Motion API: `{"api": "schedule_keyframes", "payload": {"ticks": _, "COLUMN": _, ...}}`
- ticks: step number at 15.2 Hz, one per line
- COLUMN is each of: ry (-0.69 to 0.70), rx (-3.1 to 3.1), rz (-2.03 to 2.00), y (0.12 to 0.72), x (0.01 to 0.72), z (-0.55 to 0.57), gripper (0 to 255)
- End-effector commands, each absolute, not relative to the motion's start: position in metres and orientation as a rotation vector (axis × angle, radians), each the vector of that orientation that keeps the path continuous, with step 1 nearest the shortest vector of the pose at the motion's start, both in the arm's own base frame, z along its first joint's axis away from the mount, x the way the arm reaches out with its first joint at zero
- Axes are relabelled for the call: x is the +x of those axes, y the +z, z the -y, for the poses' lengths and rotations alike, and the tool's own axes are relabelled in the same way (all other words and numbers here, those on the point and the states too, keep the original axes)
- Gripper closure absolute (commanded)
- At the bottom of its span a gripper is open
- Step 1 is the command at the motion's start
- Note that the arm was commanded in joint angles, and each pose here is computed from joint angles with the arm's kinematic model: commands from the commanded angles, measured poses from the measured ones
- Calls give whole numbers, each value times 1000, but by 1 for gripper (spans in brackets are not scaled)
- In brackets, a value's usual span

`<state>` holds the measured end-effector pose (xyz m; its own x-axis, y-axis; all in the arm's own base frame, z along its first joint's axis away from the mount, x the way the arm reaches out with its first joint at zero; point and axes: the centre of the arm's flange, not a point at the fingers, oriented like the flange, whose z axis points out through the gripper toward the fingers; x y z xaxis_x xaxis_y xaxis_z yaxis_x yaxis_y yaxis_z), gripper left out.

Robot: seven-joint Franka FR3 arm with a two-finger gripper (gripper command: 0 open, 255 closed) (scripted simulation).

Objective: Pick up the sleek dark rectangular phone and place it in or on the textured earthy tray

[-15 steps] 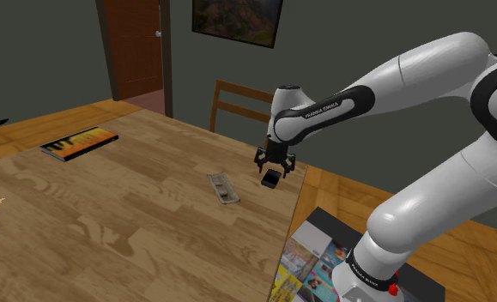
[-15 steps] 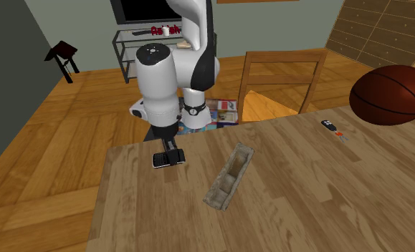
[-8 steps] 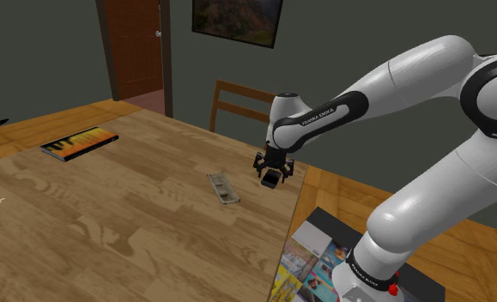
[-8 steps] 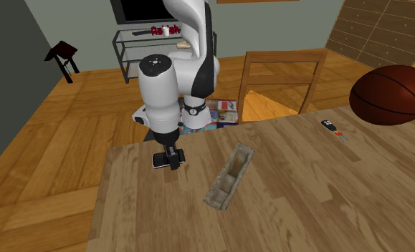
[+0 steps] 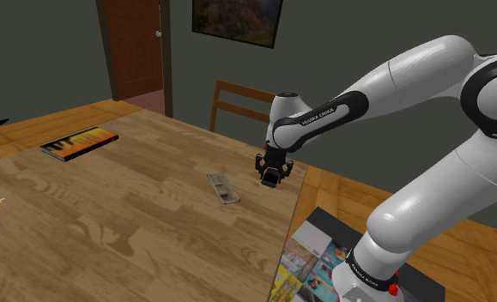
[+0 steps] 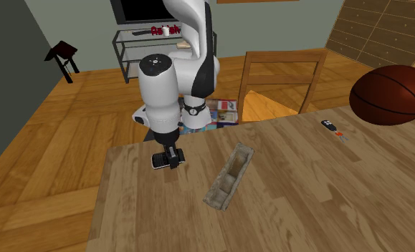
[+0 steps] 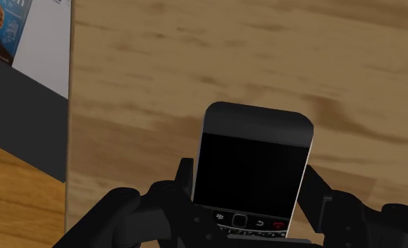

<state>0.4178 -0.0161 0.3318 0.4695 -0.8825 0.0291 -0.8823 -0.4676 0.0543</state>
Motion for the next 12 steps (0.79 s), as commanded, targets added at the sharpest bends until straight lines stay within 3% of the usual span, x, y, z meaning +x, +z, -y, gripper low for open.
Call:
{"api": "schedule_keyframes", "payload": {"ticks": 1, "ry": -10, "rx": 2637, "rz": 1587, "y": 330, "x": 417, "z": 17, "gripper": 255}}
{"api": "schedule_keyframes", "payload": {"ticks": 12, "ry": -10, "rx": 2637, "rz": 1587, "y": 362, "x": 417, "z": 16, "gripper": 255}}
